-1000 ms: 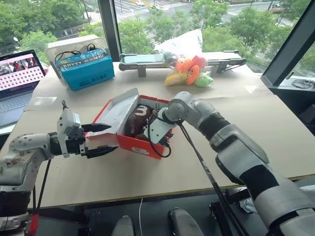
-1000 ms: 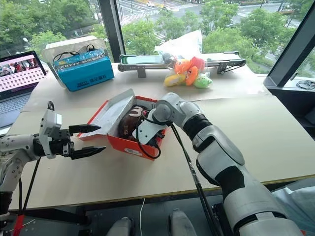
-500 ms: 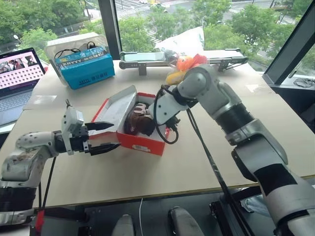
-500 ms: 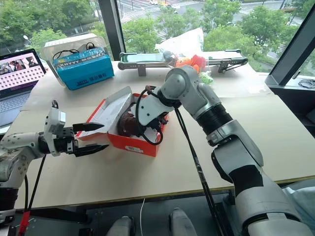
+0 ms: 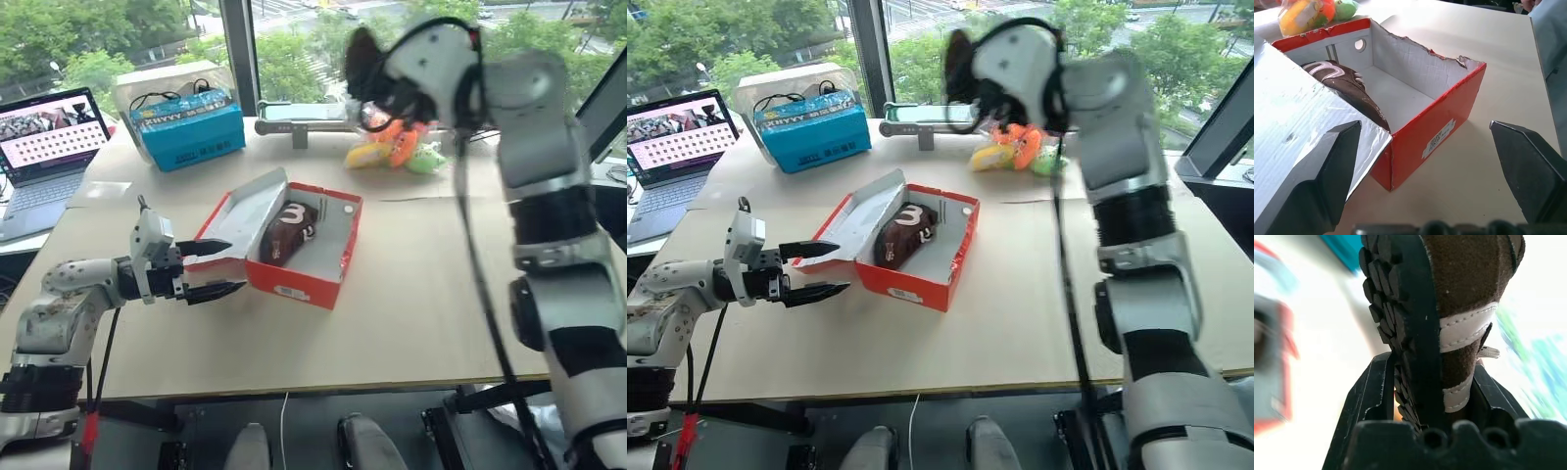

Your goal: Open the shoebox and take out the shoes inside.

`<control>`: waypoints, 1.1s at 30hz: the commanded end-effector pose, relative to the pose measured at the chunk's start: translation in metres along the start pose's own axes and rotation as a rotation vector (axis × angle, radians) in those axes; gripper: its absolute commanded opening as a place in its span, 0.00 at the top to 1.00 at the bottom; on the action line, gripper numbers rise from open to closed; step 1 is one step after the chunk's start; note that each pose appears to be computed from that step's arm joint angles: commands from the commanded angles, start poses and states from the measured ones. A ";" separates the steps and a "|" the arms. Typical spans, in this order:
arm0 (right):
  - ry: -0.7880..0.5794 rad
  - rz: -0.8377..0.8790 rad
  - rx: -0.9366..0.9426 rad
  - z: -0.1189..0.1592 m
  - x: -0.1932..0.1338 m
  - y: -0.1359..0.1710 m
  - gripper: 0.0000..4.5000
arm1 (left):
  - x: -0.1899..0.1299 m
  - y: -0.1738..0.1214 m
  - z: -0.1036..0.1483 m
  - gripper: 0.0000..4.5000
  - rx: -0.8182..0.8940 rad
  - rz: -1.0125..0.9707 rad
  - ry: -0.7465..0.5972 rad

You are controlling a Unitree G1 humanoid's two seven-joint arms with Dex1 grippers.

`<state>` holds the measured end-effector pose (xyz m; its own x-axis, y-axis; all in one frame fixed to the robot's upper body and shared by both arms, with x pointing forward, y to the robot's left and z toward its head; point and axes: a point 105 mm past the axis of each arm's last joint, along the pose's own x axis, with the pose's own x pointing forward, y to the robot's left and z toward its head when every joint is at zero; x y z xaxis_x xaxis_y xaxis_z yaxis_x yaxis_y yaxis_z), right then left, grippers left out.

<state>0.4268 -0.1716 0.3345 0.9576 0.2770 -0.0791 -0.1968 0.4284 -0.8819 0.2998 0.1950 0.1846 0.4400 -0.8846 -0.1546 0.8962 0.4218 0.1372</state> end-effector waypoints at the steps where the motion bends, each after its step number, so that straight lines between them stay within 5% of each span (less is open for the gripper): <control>1: 0.308 -0.147 -0.127 -0.077 -0.007 0.013 0.60 | 0.001 0.003 0.013 0.00 0.048 0.005 -0.029; 5: 0.455 -0.196 -0.197 -0.127 -0.005 0.050 0.60 | 0.003 0.004 0.014 0.00 0.050 0.004 -0.034; 13: 0.492 -0.149 -0.157 -0.155 0.006 0.097 0.60 | 0.002 0.004 0.015 0.00 0.055 0.010 -0.045; 21: 0.400 0.064 0.027 -0.137 0.015 0.142 0.01 | 0.001 0.003 0.014 0.00 0.056 0.016 -0.047; 33: 0.318 0.194 0.278 -0.093 -0.003 0.128 0.01 | 0.001 0.006 0.015 0.00 0.064 0.018 -0.049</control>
<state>0.4251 -0.2048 0.1624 0.9039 0.0633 -0.4231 -0.3764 0.5876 -0.7162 0.3045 0.1932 0.1895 0.4500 -0.8844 -0.1237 0.8888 0.4301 0.1586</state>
